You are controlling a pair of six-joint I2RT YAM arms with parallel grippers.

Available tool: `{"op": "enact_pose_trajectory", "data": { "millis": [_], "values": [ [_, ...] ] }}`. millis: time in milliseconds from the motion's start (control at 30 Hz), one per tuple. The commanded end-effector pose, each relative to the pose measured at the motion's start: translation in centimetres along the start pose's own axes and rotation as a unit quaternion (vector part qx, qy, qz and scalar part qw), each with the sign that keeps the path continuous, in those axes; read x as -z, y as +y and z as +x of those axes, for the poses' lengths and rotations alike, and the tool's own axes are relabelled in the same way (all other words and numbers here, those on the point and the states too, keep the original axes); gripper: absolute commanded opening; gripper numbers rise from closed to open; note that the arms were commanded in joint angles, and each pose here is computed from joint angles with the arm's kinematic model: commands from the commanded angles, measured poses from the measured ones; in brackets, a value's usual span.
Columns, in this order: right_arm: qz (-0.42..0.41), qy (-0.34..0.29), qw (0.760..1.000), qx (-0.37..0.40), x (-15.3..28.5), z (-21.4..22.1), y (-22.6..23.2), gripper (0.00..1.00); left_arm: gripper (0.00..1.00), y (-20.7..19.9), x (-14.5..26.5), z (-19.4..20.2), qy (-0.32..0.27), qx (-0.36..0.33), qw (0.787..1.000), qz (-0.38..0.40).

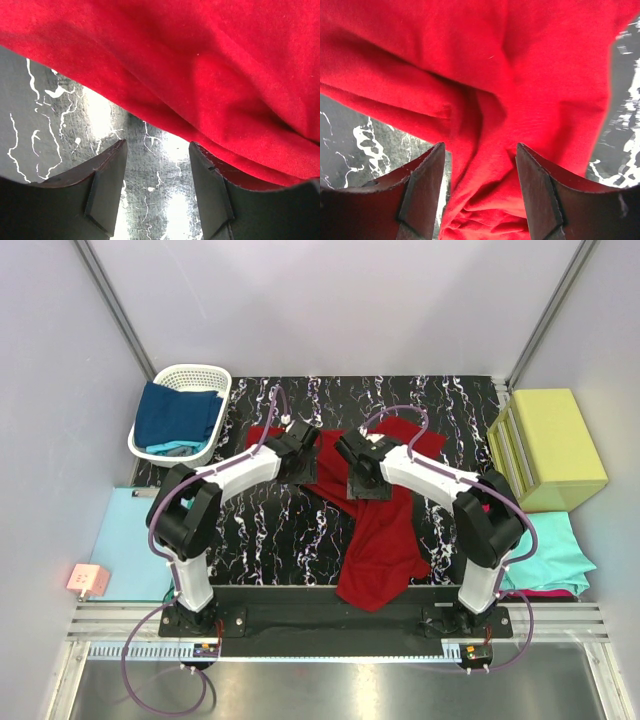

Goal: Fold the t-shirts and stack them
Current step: Flatten out the tshirt

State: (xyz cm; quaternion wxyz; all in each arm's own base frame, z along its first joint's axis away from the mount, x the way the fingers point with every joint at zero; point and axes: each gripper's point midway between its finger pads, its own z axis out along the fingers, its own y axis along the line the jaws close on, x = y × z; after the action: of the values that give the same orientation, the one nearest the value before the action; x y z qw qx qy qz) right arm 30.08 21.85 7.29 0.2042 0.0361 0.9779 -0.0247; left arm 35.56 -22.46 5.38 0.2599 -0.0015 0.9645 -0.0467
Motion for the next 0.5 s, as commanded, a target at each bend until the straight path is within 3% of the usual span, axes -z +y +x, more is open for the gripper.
{"op": "enact_pose_trajectory", "data": {
  "millis": [0, 133, 233, 267, 467],
  "values": [
    [-0.035, 0.009, 0.999, 0.012, -0.6, 0.7, 1.5, 0.65, 0.57, -1.2, 0.7, -1.7, -0.026, 0.008, 0.999, 0.025],
    [-0.011, 0.042, 0.999, 0.026, -2.2, 2.3, 0.8, 0.54, 0.57, -1.5, 0.0, -1.4, -0.016, 0.008, 0.999, 0.029],
    [0.006, 0.057, 0.998, 0.024, -2.7, 3.3, 0.1, 0.19, 0.56, -1.4, -0.4, -0.9, -0.007, 0.009, 1.0, 0.027],
    [0.009, 0.055, 0.998, 0.021, -2.7, 3.3, -0.1, 0.04, 0.56, -1.4, -0.4, -0.9, -0.007, 0.008, 1.0, 0.026],
    [0.056, 0.021, 0.998, -0.012, -1.5, 1.6, -2.7, 0.0, 0.56, -1.3, -0.2, -0.8, -0.008, 0.011, 1.0, 0.026]
  ]
}}
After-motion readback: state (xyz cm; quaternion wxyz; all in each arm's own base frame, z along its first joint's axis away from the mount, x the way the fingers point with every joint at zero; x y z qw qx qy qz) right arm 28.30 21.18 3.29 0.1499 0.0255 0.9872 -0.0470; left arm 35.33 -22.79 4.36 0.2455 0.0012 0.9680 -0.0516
